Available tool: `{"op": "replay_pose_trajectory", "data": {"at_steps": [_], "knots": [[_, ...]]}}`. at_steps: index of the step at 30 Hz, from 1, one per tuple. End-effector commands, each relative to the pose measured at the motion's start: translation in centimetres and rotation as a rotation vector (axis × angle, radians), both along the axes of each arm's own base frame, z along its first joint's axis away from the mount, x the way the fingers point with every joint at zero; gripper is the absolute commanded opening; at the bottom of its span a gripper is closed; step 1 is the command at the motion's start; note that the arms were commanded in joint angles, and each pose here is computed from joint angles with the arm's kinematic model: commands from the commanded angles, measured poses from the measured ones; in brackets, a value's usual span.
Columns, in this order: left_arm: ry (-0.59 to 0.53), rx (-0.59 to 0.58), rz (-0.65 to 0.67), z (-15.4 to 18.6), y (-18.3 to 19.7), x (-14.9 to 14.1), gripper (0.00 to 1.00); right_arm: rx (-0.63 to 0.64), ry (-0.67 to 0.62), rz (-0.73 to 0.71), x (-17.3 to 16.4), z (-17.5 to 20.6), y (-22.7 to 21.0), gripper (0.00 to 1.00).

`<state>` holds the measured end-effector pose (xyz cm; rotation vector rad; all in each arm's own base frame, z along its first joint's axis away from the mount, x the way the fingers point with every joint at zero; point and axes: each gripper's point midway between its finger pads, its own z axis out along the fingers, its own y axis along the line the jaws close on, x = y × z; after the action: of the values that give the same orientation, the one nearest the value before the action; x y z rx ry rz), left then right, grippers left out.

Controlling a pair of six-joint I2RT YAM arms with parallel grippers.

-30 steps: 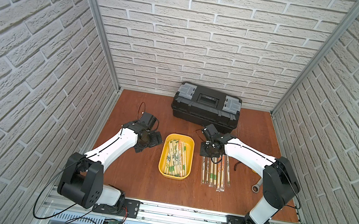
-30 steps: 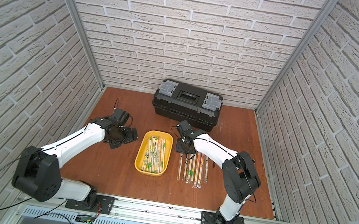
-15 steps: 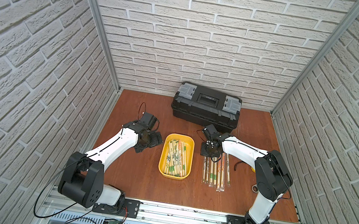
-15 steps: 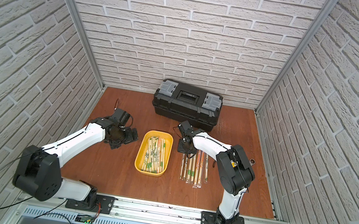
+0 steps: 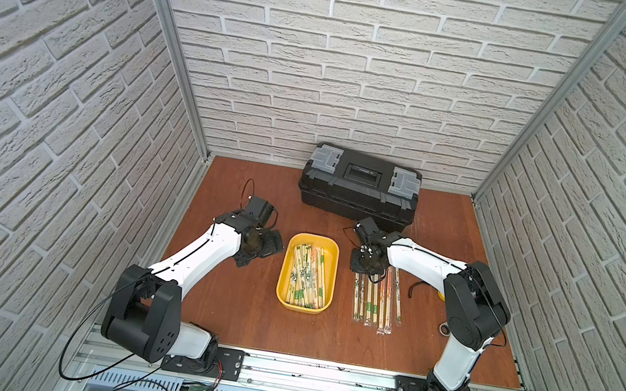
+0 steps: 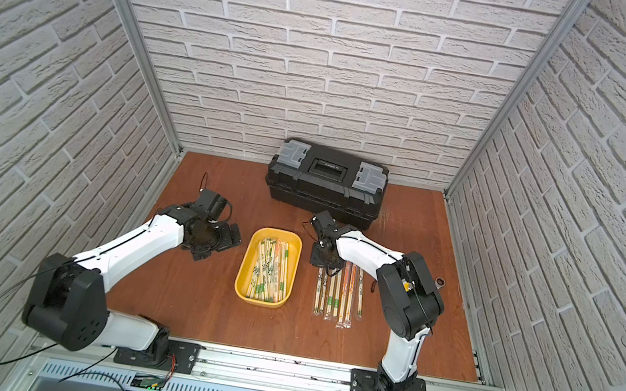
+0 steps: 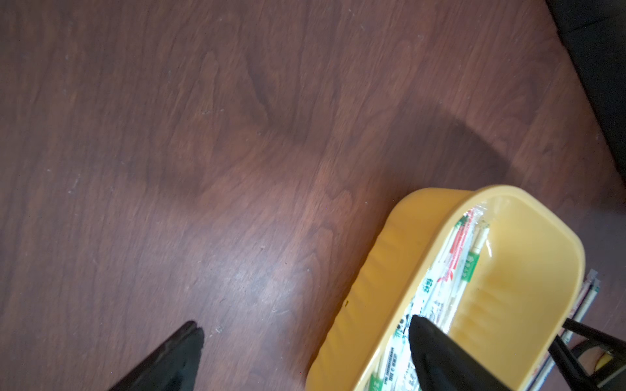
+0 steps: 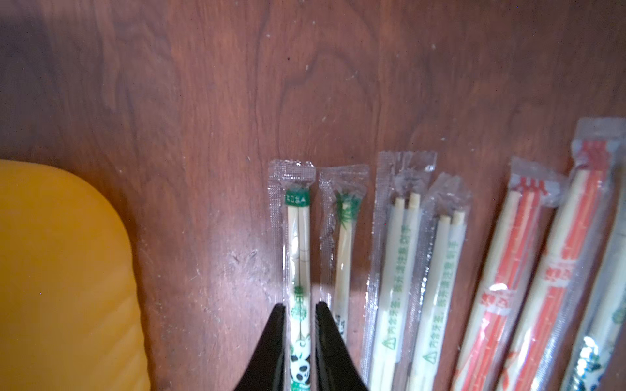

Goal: Take the paired disposable chopsticks out of the storage box
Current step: Place the paired disposable chopsticks at the center of the board.

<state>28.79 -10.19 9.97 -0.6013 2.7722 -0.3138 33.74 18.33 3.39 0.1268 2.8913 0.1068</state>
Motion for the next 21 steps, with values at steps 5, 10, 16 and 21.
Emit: {"op": "replay_pose_trajectory", "data": {"at_steps": [5,10,16,21], "knots": [[-0.006,0.016,-0.008,0.0,0.1,0.2,0.98,0.062,-0.058,-0.004,0.1,3.4,0.3,0.20],[0.005,0.032,-0.002,-0.5,0.6,-0.2,0.98,0.137,-0.103,0.009,0.0,6.5,1.5,0.21],[0.014,0.040,0.011,-1.0,1.6,-0.5,0.98,0.207,-0.153,0.075,-0.2,10.2,4.9,0.22],[0.031,0.034,0.055,-1.6,2.8,-1.1,0.98,0.221,-0.156,0.160,-0.5,11.5,8.7,0.23]]}}
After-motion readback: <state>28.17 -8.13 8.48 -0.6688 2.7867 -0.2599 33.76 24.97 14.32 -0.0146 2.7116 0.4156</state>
